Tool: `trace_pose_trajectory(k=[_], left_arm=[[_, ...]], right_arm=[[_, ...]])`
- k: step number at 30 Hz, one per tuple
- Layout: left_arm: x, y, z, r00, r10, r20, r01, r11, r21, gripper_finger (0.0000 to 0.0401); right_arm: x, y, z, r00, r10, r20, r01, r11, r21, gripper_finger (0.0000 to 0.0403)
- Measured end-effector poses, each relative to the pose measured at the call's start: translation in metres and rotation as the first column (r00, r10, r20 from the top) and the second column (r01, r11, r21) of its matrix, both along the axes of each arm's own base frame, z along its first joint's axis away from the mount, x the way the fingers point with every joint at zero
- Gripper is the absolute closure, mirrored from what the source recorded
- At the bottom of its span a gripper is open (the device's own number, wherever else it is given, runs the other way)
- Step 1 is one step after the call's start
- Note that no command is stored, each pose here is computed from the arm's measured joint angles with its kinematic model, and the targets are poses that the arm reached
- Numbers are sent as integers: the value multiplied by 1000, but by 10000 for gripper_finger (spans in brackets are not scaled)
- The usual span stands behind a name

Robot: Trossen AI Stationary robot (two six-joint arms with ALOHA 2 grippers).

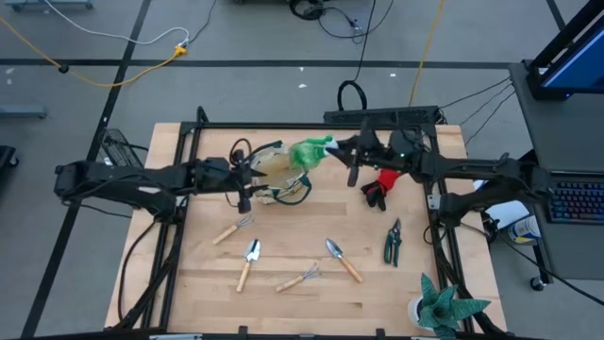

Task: Pick & Place Garden tools in Gardening bag
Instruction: Put the green spray bottle into the brown gardening bag

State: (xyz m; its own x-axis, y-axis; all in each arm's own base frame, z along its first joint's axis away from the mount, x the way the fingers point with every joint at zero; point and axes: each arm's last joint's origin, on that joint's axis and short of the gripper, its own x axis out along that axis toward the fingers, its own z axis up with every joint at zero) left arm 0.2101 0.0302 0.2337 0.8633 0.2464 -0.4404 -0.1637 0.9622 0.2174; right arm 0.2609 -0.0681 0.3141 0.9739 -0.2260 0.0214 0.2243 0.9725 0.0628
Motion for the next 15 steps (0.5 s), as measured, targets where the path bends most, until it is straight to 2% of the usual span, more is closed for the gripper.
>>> trace_pose_trajectory(k=[7,15], left_arm=[[5,-1,2,989,-57,-138,57,998,-8,237],[3,-2,6,970,-92,-227,95,996,2,182]], right_arm=[[24,-4,-23,1000,7,-30,-6,999,36,354],[39,-9,-41,999,6,-41,-4,999,45,350]])
